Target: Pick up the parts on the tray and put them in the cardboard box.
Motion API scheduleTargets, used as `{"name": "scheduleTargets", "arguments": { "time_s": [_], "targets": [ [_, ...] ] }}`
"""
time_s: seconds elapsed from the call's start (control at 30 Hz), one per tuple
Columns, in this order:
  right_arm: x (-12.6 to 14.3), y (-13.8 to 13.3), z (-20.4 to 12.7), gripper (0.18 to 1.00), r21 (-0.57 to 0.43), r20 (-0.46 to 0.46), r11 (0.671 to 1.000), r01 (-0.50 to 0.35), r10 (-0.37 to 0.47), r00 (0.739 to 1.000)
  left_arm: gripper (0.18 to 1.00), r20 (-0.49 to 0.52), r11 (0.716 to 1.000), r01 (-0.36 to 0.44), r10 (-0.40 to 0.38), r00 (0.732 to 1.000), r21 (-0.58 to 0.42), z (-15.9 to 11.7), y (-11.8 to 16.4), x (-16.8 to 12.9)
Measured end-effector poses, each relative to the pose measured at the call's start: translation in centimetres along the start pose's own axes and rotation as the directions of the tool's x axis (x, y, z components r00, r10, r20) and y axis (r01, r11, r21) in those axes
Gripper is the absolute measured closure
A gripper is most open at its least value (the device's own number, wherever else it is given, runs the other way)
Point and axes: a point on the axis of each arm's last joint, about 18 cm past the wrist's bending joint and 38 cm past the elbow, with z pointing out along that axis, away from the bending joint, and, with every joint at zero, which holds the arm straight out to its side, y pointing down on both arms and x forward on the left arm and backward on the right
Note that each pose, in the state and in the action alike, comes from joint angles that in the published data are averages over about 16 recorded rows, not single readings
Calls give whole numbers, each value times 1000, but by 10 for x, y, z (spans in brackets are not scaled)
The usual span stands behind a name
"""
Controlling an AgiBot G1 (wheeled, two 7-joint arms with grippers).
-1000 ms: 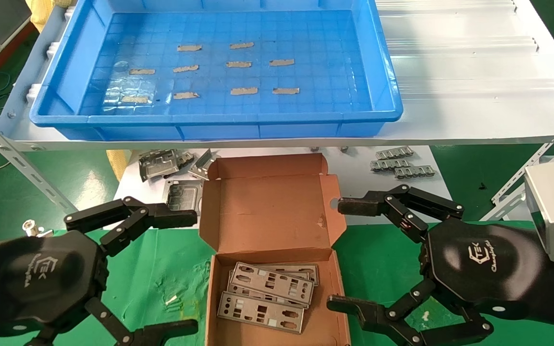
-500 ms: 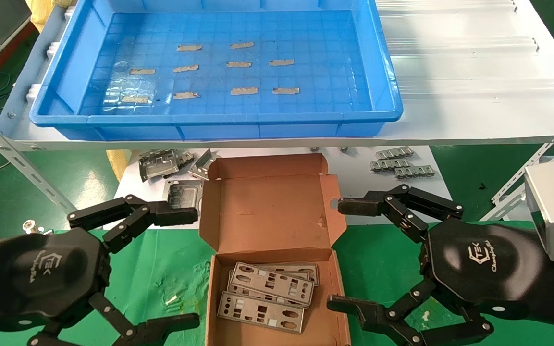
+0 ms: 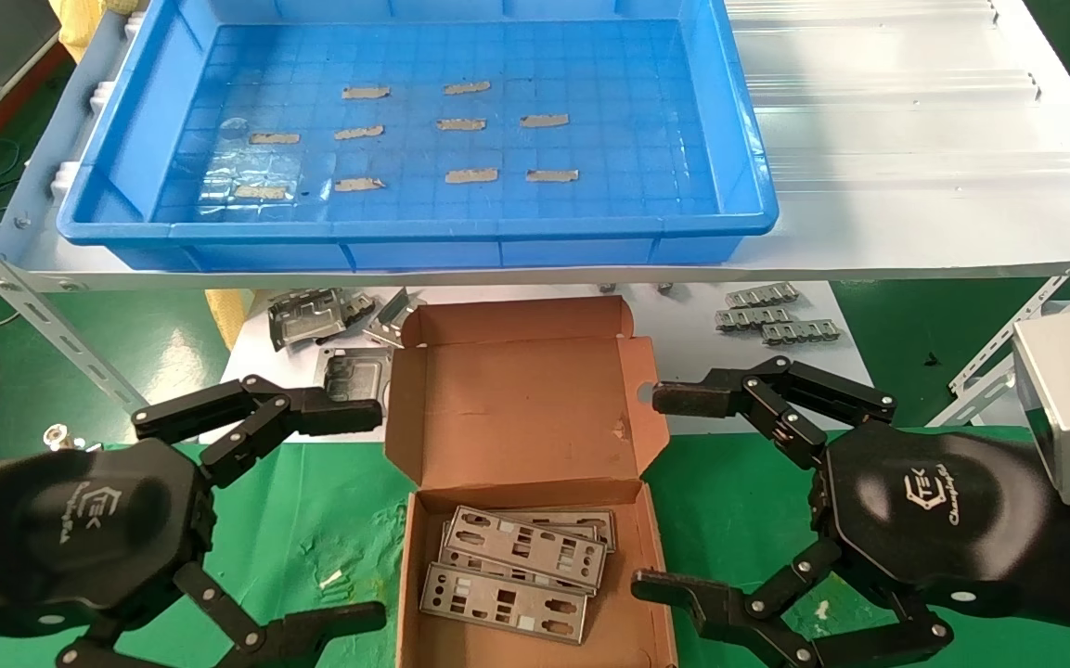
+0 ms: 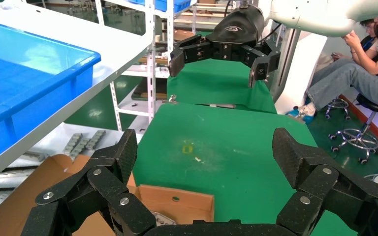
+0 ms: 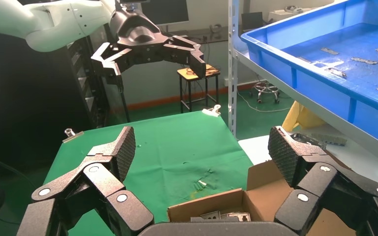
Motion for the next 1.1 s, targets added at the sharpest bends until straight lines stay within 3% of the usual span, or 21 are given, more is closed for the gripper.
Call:
{"name": "scheduleTargets", "arguments": {
  "time_s": [1.1],
  "targets": [
    [0, 0, 0, 178, 0, 0, 1000, 0, 0, 1000, 184, 1, 1000, 0, 0, 1000, 0, 0, 0, -1]
  ]
}}
